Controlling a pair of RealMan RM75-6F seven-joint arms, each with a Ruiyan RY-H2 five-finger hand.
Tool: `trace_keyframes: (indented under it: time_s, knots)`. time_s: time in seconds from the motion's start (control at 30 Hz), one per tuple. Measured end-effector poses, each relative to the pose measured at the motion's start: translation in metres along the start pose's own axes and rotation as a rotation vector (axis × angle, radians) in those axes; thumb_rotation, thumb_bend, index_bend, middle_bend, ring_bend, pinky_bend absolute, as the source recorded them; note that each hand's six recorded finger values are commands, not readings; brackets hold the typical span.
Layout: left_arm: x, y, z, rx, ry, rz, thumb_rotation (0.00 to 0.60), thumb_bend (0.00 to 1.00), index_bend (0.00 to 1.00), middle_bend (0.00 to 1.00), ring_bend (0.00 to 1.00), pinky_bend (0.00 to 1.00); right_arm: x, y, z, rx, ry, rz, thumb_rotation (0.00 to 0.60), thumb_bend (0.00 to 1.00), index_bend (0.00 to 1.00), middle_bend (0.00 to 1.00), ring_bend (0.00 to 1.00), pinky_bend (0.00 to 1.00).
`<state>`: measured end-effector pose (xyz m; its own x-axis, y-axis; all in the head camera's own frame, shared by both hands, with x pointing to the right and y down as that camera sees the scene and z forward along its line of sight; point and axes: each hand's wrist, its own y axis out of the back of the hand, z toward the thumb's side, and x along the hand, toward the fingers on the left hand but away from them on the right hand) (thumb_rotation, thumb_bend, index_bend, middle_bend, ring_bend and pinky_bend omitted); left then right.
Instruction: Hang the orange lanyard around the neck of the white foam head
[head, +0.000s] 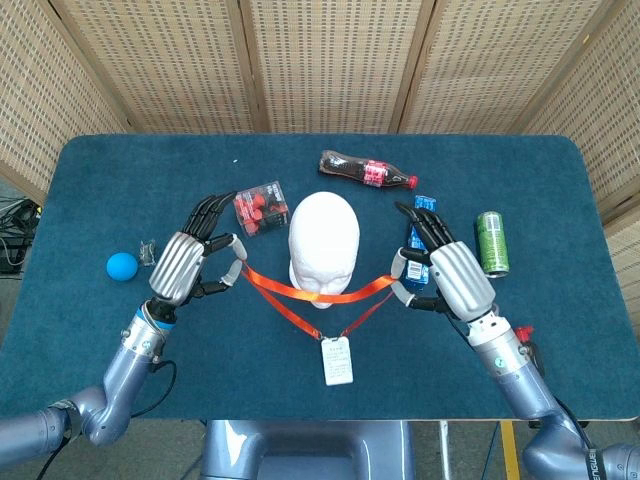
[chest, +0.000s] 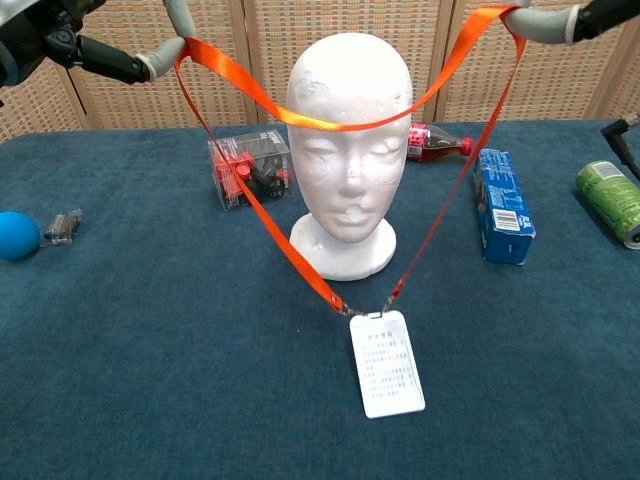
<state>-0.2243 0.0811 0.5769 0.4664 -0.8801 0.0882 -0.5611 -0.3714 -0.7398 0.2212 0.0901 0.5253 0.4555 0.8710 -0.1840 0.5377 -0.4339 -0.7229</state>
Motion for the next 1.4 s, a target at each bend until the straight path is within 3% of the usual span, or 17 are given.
trace_keyframes:
  time_s: [0.3,0.53,0.8,0.83,0.9,0.97,1.0,1.07,1.17,1.4]
  knots:
    - [0.034,0.011,-0.011,-0.005,0.104,-0.008,0.600,0.53,0.72,0.00,0.00,0.00,-0.037,0.014,0.000,-0.087,-0.074,-0.037,0.600,0.63,0.70,0.00,0.00,0.00]
    - [0.055,0.016,-0.027,-0.005,0.186,0.001,0.600,0.53,0.72,0.00,0.00,0.00,-0.068,0.030,-0.002,-0.065,-0.113,-0.100,0.600,0.63,0.70,0.00,0.00,0.00]
    - [0.074,0.022,-0.054,-0.006,0.294,0.028,0.600,0.53,0.68,0.00,0.00,0.00,-0.100,0.041,-0.022,-0.124,-0.220,-0.159,0.600,0.63,0.70,0.00,0.00,0.00]
    - [0.075,0.022,-0.056,-0.005,0.304,0.029,0.600,0.53,0.66,0.00,0.00,0.00,-0.104,0.042,-0.025,-0.120,-0.231,-0.162,0.600,0.63,0.70,0.00,0.00,0.00]
    - [0.076,0.020,-0.061,-0.008,0.324,0.026,0.600,0.50,0.46,0.00,0.00,0.00,-0.112,0.041,-0.032,-0.097,-0.258,-0.159,0.600,0.63,0.66,0.00,0.00,0.00]
    - [0.077,0.014,-0.067,-0.001,0.338,-0.001,0.600,0.29,0.09,0.00,0.00,0.00,-0.119,0.036,-0.042,-0.072,-0.296,-0.142,0.600,0.55,0.46,0.00,0.00,0.00]
    - [0.077,0.012,-0.068,0.000,0.341,-0.011,0.600,0.20,0.02,0.00,0.00,0.00,-0.122,0.033,-0.046,-0.062,-0.313,-0.131,0.600,0.49,0.37,0.00,0.00,0.00]
    - [0.077,0.005,-0.073,-0.003,0.356,-0.043,0.600,0.03,0.00,0.00,0.00,0.00,-0.126,0.026,-0.058,-0.038,-0.356,-0.098,0.600,0.25,0.16,0.00,0.00,0.00]
    - [0.079,0.003,-0.079,-0.012,0.370,-0.046,0.600,0.02,0.00,0.00,0.00,0.00,-0.132,0.019,-0.068,-0.014,-0.393,-0.070,0.600,0.10,0.09,0.00,0.00,0.00]
    - [0.079,0.009,-0.083,-0.021,0.353,-0.015,0.600,0.02,0.00,0.00,0.00,0.00,-0.128,0.018,-0.081,-0.001,-0.415,-0.084,0.600,0.06,0.09,0.00,0.00,0.00]
